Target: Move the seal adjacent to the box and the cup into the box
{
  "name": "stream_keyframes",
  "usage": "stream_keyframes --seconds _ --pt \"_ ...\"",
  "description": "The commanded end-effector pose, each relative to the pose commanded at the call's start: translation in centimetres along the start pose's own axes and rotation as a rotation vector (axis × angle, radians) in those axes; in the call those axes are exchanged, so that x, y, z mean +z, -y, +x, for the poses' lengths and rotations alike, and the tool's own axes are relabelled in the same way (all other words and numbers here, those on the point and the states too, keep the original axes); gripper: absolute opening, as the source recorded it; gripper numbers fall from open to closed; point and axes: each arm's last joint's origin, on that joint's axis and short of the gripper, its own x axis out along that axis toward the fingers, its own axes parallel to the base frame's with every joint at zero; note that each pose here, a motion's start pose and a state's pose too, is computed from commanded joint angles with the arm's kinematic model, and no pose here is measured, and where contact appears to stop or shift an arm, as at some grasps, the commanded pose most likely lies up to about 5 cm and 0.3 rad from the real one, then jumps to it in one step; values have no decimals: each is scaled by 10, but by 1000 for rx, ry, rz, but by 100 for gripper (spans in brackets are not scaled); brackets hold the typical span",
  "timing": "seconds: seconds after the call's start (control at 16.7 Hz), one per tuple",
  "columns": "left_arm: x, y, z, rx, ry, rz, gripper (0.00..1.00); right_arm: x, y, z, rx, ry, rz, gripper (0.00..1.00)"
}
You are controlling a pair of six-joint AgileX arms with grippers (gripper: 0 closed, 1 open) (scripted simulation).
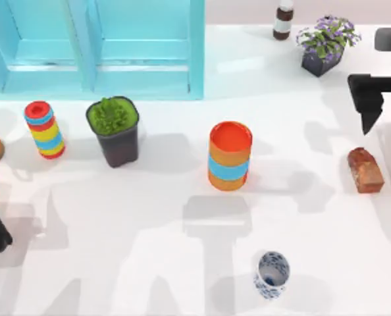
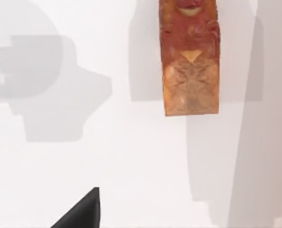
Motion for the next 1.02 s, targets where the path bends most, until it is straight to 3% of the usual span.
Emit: stream_keyframes --seconds 0.3,0.66,1.02 --pt "0 0 0 0 0 0 100 -5 0 -34 1 4 0 100" --pt "0 0 0 0 0 0 100 -7 -6 -31 2 2 -2 100" --pt "0 0 0 0 0 0 100 -59 -89 -10 2 -1 1 100"
